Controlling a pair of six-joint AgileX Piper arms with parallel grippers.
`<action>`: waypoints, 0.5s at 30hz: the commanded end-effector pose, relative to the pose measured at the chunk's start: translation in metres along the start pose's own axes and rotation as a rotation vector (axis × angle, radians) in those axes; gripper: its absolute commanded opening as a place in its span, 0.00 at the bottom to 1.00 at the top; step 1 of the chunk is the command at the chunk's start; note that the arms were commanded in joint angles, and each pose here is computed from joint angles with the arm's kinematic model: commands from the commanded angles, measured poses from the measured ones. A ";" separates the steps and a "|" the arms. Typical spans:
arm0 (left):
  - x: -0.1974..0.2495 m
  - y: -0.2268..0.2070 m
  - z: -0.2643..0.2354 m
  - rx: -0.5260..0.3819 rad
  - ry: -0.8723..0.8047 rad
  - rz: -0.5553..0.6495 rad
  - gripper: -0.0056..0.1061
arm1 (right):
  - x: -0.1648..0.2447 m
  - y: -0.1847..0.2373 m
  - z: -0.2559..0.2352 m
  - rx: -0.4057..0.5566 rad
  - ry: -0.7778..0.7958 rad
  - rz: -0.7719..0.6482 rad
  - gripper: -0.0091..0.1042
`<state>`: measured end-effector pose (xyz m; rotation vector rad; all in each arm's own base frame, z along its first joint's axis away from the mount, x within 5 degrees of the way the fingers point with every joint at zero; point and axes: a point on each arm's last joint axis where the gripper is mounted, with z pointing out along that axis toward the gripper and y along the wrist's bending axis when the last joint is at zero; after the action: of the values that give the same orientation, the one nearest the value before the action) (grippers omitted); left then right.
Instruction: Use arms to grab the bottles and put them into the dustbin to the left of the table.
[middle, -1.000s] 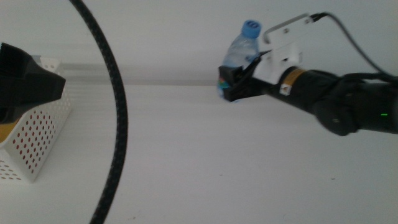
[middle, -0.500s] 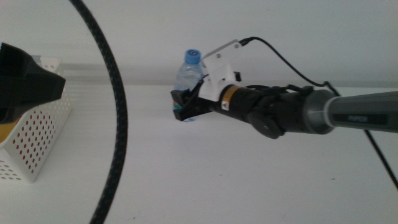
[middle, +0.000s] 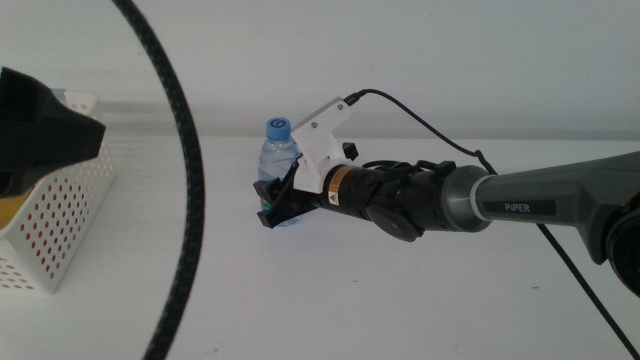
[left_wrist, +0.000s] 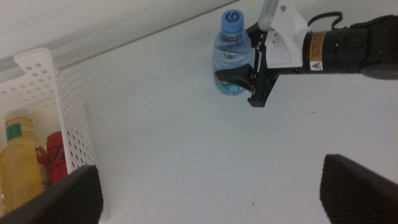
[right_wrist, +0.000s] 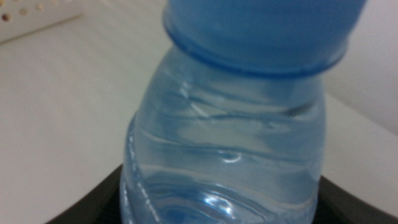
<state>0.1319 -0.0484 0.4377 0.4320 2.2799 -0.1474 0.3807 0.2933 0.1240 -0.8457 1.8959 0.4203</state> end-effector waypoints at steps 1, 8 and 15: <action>-0.001 -0.001 -0.001 0.008 -0.017 0.000 0.89 | -0.013 0.002 -0.001 -0.014 -0.074 -0.016 0.06; -0.001 -0.001 -0.001 0.008 -0.017 0.000 0.89 | -0.010 0.002 0.001 -0.015 -0.065 -0.015 0.23; -0.002 -0.001 -0.001 0.008 -0.031 0.000 0.89 | -0.009 0.002 0.002 -0.016 -0.063 -0.013 0.81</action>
<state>0.1322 -0.0486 0.4381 0.4311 2.2744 -0.1484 0.3816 0.2965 0.1240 -0.8484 1.8649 0.4374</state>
